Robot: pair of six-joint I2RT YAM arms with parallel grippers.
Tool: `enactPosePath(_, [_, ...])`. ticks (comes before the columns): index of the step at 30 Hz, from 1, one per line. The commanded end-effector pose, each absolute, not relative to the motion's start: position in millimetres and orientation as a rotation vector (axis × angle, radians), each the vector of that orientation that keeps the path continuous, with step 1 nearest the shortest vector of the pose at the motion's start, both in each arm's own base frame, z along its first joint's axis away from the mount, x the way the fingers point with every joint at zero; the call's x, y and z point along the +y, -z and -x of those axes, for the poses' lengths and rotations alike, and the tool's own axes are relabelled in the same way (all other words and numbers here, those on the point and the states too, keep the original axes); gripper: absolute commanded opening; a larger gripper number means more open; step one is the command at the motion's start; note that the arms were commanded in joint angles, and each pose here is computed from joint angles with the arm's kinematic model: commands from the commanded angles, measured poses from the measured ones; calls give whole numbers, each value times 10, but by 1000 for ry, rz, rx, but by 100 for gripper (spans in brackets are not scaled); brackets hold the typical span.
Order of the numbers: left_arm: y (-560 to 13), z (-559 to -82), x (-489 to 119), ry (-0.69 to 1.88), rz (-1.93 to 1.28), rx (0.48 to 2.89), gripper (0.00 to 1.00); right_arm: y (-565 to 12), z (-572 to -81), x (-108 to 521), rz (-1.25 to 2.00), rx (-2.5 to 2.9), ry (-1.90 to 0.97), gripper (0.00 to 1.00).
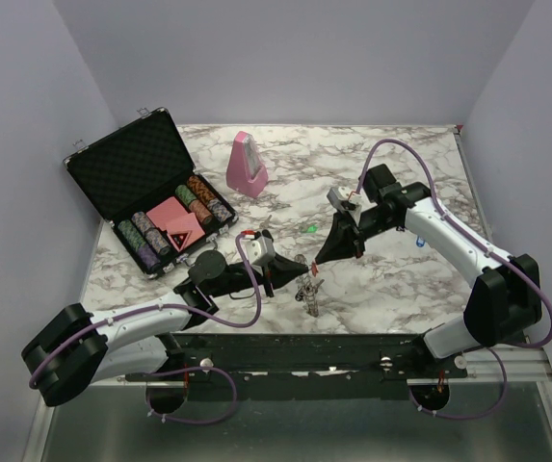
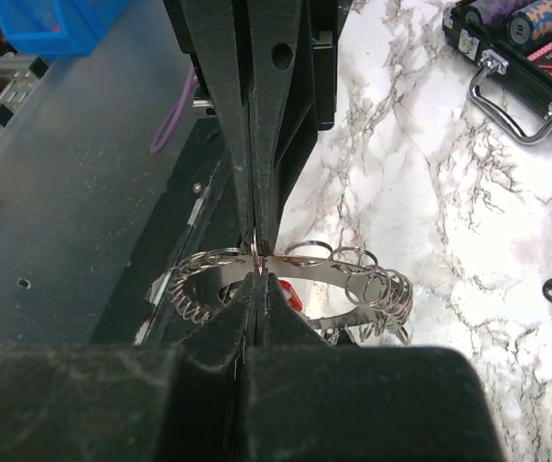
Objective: Put the keys on the keyring
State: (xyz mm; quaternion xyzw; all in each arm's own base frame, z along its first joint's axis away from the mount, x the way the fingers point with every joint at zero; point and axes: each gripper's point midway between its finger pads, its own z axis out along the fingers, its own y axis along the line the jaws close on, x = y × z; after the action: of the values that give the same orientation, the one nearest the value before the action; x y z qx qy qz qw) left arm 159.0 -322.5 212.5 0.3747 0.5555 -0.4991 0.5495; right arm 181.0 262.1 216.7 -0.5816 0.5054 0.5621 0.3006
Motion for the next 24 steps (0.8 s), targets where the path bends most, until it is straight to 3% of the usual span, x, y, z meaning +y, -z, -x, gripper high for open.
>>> enactPosePath(1, [-2380, -1612, -3245, 1199, -850, 1230, 0, -2134, -1744, 2633, 1551, 1337, -1516, 0])
enactPosePath(24, [-2298, -1634, -3211, 1179, -842, 1264, 0, -2165, -1749, 2636, 1569, 1332, -1493, 0])
